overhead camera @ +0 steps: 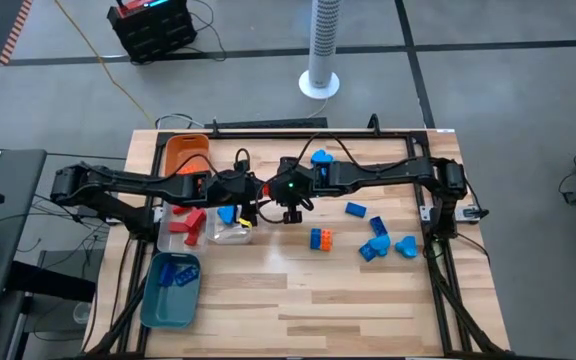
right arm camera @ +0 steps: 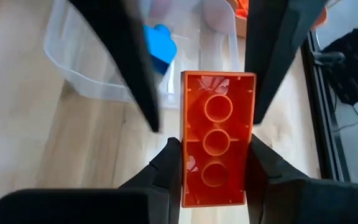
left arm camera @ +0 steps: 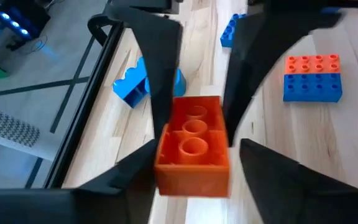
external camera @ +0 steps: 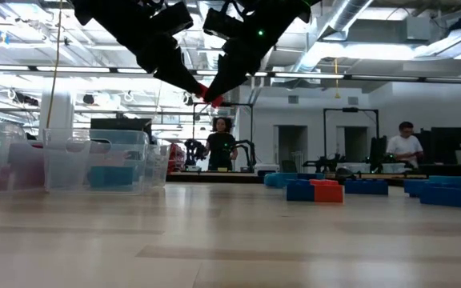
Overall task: Sort blocks
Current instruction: Put the orange game piece into the orange bin
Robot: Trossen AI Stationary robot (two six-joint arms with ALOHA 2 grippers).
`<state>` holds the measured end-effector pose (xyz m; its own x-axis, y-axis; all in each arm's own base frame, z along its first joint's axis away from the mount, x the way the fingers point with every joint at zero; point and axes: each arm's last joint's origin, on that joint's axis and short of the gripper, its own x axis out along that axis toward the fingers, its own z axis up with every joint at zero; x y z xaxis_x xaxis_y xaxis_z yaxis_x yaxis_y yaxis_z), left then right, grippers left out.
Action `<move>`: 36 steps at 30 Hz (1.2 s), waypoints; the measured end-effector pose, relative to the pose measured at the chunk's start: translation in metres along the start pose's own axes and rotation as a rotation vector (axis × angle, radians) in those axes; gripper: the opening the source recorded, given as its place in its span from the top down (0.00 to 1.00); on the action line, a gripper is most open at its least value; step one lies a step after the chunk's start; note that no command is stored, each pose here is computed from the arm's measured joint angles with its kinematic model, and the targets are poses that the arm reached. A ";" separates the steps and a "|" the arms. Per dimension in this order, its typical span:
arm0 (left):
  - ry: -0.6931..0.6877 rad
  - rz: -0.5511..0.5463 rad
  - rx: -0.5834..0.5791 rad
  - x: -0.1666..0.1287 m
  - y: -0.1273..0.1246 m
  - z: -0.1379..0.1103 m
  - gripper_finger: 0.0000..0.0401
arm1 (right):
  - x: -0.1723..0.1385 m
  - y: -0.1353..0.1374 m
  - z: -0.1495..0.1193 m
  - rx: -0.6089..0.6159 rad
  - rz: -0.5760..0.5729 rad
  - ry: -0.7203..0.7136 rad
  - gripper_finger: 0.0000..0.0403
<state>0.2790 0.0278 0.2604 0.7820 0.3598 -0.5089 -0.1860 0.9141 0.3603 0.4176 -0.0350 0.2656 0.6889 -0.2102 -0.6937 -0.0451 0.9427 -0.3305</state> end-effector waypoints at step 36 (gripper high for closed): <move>0.859 0.524 -0.420 -0.057 0.091 -0.118 0.66 | -0.010 -0.012 -0.037 0.136 0.020 0.348 0.38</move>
<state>0.1472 0.1128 0.2299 -0.0999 0.5848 -0.8050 -0.6909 0.5414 0.4790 0.3845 -0.0538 0.2531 0.4007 -0.2445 -0.8830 0.0560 0.9685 -0.2427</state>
